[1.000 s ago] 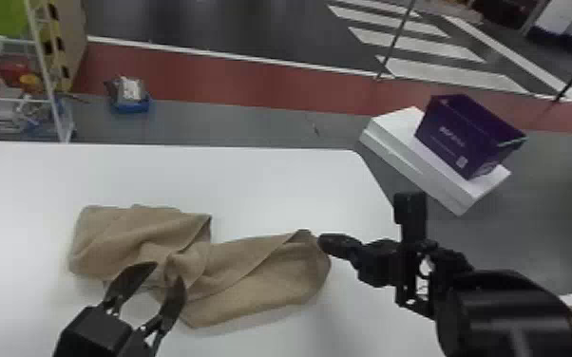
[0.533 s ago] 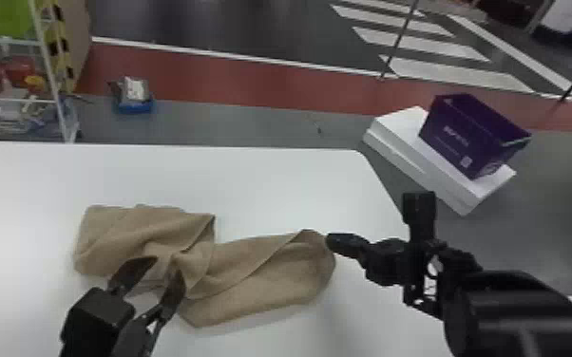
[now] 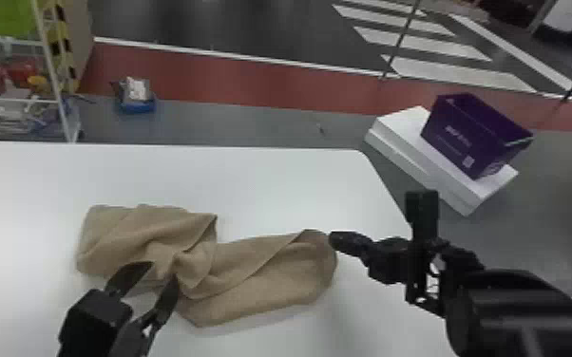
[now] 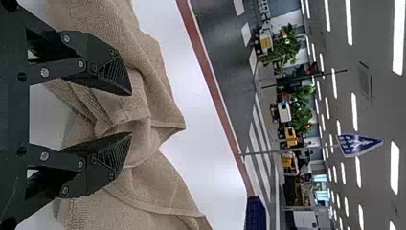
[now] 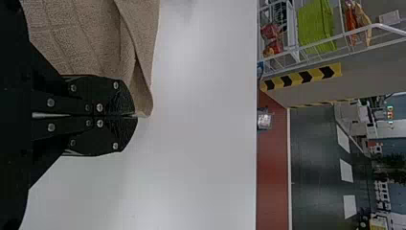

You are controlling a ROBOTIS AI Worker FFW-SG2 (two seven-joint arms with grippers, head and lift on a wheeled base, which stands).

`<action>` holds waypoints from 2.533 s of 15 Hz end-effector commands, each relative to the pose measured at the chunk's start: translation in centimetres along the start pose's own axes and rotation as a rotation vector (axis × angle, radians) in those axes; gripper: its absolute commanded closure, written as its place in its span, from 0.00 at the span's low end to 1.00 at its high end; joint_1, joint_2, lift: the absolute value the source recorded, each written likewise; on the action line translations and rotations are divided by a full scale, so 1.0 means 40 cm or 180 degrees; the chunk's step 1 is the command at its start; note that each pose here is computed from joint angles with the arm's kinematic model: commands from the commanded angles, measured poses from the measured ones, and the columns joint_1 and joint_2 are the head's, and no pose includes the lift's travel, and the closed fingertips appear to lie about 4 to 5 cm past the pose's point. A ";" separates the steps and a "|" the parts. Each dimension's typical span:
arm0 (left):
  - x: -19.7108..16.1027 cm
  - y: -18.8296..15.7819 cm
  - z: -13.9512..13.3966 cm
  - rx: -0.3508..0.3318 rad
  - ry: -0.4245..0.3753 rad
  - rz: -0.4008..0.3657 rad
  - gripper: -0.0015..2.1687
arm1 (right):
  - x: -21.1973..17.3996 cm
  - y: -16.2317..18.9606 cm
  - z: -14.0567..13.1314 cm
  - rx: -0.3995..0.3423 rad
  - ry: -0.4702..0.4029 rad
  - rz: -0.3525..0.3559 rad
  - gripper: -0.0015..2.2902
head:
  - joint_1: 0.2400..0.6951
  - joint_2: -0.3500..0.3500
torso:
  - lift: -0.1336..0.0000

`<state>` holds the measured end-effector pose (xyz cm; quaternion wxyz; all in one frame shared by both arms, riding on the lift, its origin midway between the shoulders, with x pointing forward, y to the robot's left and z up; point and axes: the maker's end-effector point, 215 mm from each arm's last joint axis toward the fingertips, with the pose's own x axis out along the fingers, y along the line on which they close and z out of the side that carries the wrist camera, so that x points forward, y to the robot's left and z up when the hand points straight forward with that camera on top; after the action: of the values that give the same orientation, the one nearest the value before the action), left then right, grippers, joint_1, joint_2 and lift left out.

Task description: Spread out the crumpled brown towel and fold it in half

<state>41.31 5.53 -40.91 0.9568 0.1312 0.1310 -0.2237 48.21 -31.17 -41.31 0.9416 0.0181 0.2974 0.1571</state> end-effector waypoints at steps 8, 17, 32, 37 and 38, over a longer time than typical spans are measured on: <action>-0.006 0.035 -0.003 0.0013 0.0010 0.0074 0.70 | 0.005 -0.007 0.008 -0.0015 -0.0036 0.0000 0.63 | 1.00 0.08 | 0.08; -0.074 0.182 0.131 -0.0164 -0.0266 0.0365 0.87 | -0.108 -0.055 0.129 0.0093 -0.0487 0.0237 0.63 | 1.00 0.08 | 0.08; -0.317 0.534 0.331 -0.0615 -0.0537 0.1060 0.87 | -0.472 -0.241 0.459 0.0067 -0.1509 -0.0096 0.63 | 0.88 0.15 | 0.08; -0.378 0.610 0.361 -0.0734 -0.0703 0.1219 0.87 | -0.558 -0.241 0.461 0.0181 -0.1632 -0.0034 0.63 | 0.79 0.15 | 0.08; -0.386 0.614 0.368 -0.0772 -0.0741 0.1177 0.87 | -0.583 -0.229 0.462 0.0192 -0.1677 -0.0016 0.63 | 0.78 0.16 | 0.08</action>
<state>42.30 27.70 -18.20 0.9987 0.0181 0.0245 -0.0410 44.52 -46.13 -14.99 0.9865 0.0791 0.0518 0.1334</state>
